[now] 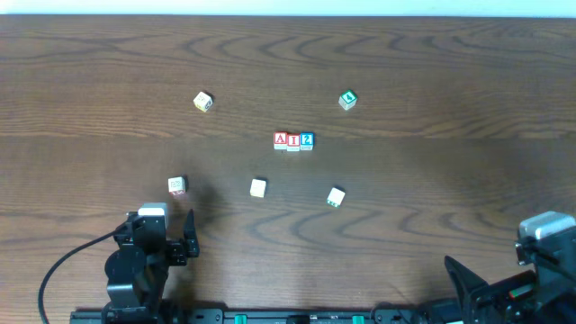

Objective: Spell out Ai2

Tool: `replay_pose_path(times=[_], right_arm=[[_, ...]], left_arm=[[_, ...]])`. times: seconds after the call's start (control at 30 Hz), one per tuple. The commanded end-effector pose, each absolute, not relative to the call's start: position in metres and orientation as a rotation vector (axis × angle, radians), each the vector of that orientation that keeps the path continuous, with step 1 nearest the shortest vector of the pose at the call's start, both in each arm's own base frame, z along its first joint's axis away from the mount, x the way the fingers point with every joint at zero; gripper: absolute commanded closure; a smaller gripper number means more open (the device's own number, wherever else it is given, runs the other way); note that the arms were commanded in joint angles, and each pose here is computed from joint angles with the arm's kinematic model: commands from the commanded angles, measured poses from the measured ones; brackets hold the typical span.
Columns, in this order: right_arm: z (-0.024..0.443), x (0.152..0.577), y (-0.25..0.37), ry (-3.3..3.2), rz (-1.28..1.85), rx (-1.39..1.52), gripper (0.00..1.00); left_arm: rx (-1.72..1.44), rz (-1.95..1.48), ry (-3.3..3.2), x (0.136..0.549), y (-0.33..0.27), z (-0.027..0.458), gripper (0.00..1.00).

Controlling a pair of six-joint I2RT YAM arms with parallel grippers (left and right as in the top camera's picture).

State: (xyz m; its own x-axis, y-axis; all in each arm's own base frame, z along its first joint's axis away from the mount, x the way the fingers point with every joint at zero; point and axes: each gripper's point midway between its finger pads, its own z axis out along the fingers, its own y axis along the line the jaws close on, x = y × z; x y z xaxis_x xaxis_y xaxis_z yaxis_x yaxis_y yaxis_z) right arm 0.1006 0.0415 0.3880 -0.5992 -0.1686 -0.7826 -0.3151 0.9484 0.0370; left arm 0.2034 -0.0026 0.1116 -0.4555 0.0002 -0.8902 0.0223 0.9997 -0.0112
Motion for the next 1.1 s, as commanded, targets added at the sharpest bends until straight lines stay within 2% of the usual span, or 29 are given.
replay_pose_path(times=[0.0, 0.1, 1.07], right_arm=[[0.389, 0.1, 0.04, 2.22, 0.201, -0.342, 0.01], [0.389, 0.1, 0.04, 2.22, 0.201, -0.342, 0.01], [0.389, 0.1, 0.04, 2.22, 0.201, -0.342, 0.01]], left_arm=[[0.017, -0.038, 2.062, 0.204, -0.004, 0.1, 0.05], [0.004, -0.046, 2.088, 0.203, -0.004, 0.089, 0.05], [0.001, -0.037, 2.088, 0.203, -0.003, 0.089, 0.05]])
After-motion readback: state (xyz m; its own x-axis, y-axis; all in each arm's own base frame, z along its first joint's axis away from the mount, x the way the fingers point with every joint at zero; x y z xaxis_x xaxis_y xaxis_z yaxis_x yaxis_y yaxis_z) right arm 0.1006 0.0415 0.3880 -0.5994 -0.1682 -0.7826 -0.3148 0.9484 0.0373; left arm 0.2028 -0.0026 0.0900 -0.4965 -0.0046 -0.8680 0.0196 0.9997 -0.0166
